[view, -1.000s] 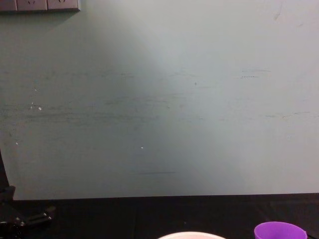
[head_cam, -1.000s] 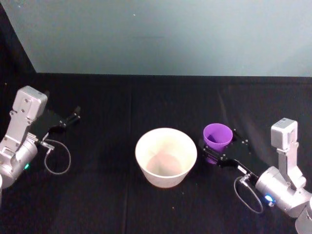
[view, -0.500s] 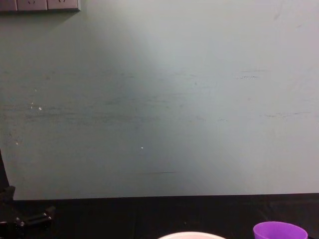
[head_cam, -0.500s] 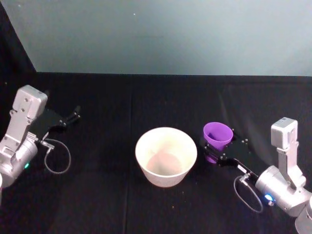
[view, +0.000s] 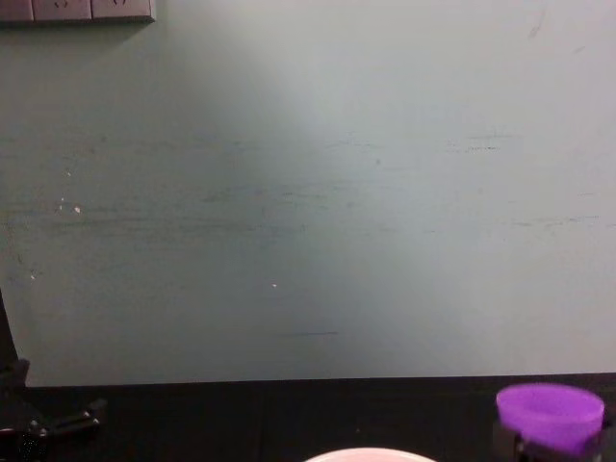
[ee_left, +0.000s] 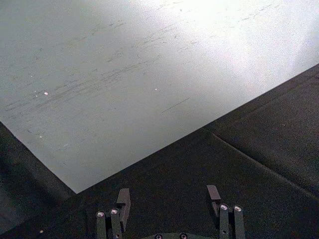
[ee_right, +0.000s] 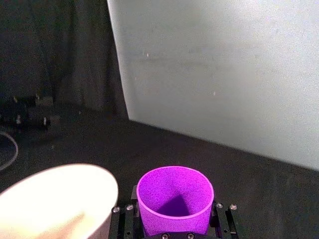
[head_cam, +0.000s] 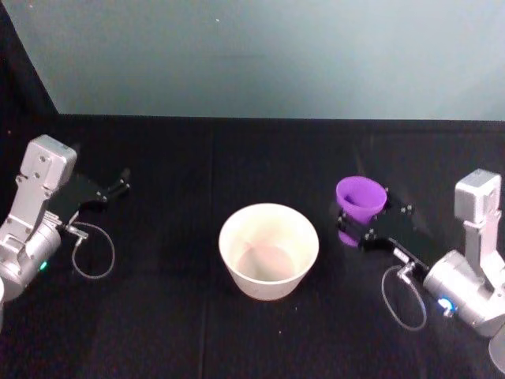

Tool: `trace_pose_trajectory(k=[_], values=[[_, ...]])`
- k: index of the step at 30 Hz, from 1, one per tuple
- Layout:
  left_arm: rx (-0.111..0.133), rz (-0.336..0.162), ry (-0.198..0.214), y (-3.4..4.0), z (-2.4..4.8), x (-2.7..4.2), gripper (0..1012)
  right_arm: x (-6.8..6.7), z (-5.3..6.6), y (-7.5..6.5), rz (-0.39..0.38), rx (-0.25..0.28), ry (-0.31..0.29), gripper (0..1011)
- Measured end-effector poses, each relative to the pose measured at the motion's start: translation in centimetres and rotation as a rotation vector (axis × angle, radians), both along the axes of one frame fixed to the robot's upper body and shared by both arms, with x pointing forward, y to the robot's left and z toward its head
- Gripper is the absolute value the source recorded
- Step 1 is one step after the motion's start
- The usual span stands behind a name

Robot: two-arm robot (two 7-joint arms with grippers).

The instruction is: Pick up the cup and pour the mung beans from the cup into the bowl.

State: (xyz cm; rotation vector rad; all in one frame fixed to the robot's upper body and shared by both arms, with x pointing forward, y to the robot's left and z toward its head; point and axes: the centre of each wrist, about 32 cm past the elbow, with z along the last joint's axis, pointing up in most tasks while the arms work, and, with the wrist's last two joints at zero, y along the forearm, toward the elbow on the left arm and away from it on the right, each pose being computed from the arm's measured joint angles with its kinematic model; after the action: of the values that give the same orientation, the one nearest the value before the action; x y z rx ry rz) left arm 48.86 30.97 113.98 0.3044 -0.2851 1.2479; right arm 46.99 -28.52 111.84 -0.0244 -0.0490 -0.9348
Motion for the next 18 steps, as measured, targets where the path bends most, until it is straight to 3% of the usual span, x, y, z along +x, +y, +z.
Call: trace_pose_trajectory(k=[6, 11, 18], values=[[0.0, 0.0, 0.0, 0.0, 0.0, 0.0, 1000, 0.0, 1.9, -0.1, -0.01, 0.011, -0.03, 741], [0.0, 0.0, 0.0, 0.0, 0.0, 0.0, 1000, 0.4, 4.6, -0.2, -0.02, 0.023, -0.057, 741], [0.0, 0.0, 0.0, 0.0, 0.0, 0.0, 1000, 0.7, 7.3, -0.1, -0.028, 0.027, -0.104, 741]])
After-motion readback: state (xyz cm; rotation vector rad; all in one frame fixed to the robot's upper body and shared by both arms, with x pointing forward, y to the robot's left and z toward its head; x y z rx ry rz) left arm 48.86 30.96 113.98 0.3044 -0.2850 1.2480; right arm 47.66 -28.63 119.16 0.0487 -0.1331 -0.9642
